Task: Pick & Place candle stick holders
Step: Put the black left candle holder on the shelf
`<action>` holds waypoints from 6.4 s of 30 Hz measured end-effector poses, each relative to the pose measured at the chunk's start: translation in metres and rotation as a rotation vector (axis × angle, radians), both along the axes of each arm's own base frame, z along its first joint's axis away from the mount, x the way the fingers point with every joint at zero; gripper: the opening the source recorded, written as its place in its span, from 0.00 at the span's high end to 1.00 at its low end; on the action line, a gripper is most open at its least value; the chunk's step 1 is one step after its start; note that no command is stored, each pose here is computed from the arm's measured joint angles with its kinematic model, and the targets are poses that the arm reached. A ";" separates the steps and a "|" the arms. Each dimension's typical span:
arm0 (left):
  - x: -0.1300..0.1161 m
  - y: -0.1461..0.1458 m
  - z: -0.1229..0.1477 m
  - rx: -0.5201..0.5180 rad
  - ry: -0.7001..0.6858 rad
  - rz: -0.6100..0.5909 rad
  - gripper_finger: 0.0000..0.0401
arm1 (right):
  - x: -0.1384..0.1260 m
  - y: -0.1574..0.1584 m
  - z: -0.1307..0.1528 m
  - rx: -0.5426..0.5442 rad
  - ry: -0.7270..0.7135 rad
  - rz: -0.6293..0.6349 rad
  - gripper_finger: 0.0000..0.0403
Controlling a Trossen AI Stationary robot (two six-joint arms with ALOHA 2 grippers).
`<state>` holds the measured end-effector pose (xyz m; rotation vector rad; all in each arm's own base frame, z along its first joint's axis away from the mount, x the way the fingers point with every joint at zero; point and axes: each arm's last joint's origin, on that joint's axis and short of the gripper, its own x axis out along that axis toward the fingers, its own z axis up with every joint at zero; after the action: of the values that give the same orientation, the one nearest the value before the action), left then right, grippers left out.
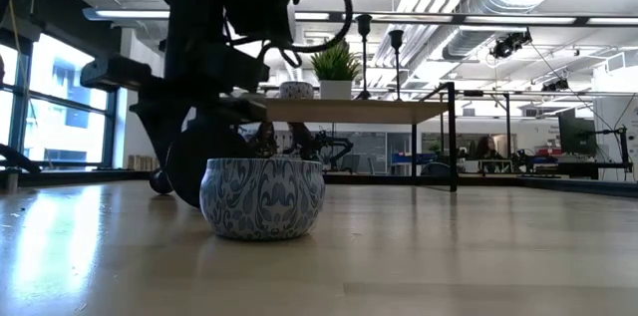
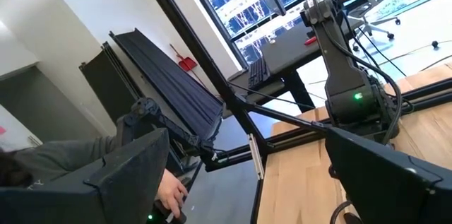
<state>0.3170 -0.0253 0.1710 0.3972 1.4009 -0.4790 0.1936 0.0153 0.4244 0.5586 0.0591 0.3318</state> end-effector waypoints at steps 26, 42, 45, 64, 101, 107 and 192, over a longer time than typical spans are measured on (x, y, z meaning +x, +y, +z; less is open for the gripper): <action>0.004 0.002 0.046 0.301 0.173 0.246 0.99 | 0.000 0.001 -0.002 0.006 0.024 0.048 0.07; -0.006 -0.036 0.214 0.758 -0.324 0.236 0.99 | -0.007 -0.002 -0.002 -0.071 0.008 0.036 0.07; -0.013 -0.043 0.241 0.819 -0.510 0.379 0.99 | -0.007 -0.004 -0.002 -0.077 0.007 0.026 0.07; 0.000 -0.075 0.346 0.007 -1.335 0.731 0.99 | -0.007 -0.015 -0.001 -0.200 -0.034 -0.037 0.07; 0.019 0.024 0.264 -0.562 -0.298 1.065 0.99 | -0.028 -0.011 -0.014 -0.973 0.414 -0.313 0.07; 0.034 0.044 0.245 -0.714 -0.098 1.019 0.99 | -0.002 0.003 -0.013 -1.137 0.502 -0.196 0.09; 0.099 0.079 0.219 -1.162 0.020 1.045 0.99 | 0.084 0.061 -0.034 -1.670 0.578 -0.130 0.57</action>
<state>0.4155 0.0539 0.3902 -1.2244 0.9519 -0.3299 0.2771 0.0765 0.3909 -1.0183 0.7737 -0.0886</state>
